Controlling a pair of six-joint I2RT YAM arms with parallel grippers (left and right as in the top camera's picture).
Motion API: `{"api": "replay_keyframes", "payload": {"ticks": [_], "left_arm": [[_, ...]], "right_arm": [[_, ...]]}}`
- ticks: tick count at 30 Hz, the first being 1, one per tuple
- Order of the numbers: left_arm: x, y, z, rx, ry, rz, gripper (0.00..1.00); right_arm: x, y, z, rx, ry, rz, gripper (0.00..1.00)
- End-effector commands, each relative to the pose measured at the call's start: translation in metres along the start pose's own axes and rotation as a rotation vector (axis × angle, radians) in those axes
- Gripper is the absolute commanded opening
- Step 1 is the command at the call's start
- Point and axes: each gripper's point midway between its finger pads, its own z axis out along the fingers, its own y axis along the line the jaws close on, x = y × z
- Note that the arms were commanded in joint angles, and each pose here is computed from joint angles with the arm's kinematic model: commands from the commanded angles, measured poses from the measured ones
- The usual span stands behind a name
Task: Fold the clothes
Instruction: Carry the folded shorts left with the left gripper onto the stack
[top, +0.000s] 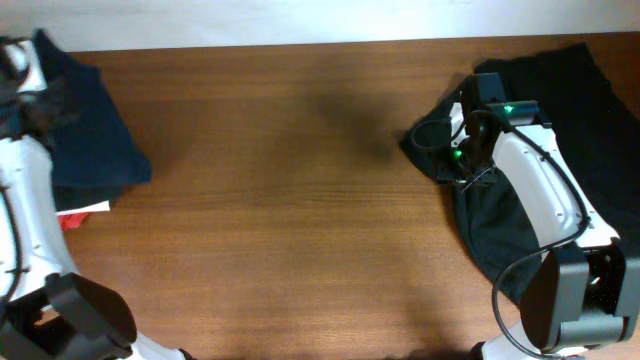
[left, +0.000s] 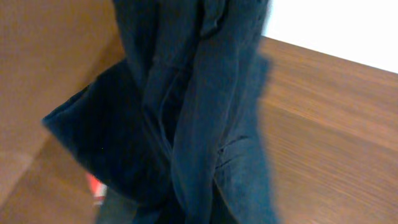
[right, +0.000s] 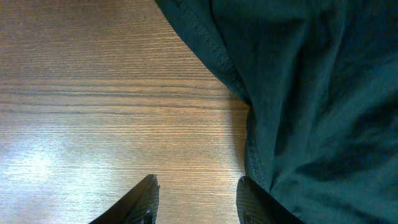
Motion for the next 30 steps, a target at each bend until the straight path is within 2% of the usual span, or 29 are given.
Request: {"api": "replay_keyframes", "payload": {"ticks": [1,4,14,15,17,18,19,20,21,22,23,26,28,30], "left_arm": [[-0.014,0.049,-0.007,-0.092,-0.061,-0.071,0.01],[-0.008,0.079,-0.005,-0.134,-0.052,-0.110,0.02],[0.017,0.093,0.031,-0.136,0.031,-0.142,0.02],[0.019,0.098,0.033,-0.143,0.036,-0.149,0.04],[0.026,0.110,0.038,-0.157,0.051,-0.166,0.22],[0.031,0.115,0.040,-0.164,0.065,-0.174,0.40],[0.034,0.120,0.041,-0.169,0.071,-0.181,0.47],[0.034,0.124,0.041,-0.173,0.069,-0.189,0.65],[0.033,0.127,0.040,-0.177,0.061,-0.195,0.74],[0.031,0.128,0.040,-0.180,0.050,-0.215,0.94],[0.028,0.124,0.040,-0.156,0.040,-0.230,0.99],[0.011,0.089,0.033,0.038,-0.014,-0.223,0.99],[-0.003,0.050,0.025,0.168,-0.048,-0.188,0.99],[-0.005,0.017,0.023,0.228,-0.035,-0.150,0.99]], "right_arm": [[-0.003,-0.001,-0.007,0.006,-0.022,0.001,0.45],[-0.002,-0.001,-0.007,0.006,-0.018,0.002,0.45],[0.000,-0.002,-0.007,0.007,-0.008,0.002,0.45],[0.000,-0.002,-0.007,0.007,-0.008,0.002,0.45],[0.000,-0.002,-0.007,0.007,-0.007,0.002,0.45],[0.000,-0.002,-0.007,0.007,-0.007,0.002,0.45],[0.001,-0.002,-0.007,0.008,-0.006,0.002,0.45],[0.001,-0.002,-0.007,0.008,-0.006,0.002,0.45],[0.001,-0.002,-0.007,0.008,-0.005,0.002,0.45],[0.001,-0.002,-0.007,0.008,-0.003,0.003,0.45],[0.002,-0.002,-0.007,0.009,0.000,0.003,0.45],[0.002,-0.002,-0.007,0.008,-0.002,0.003,0.46],[0.001,-0.002,-0.006,0.007,-0.004,0.002,0.58],[0.001,0.002,-0.004,-0.015,0.004,0.003,0.64]]}}
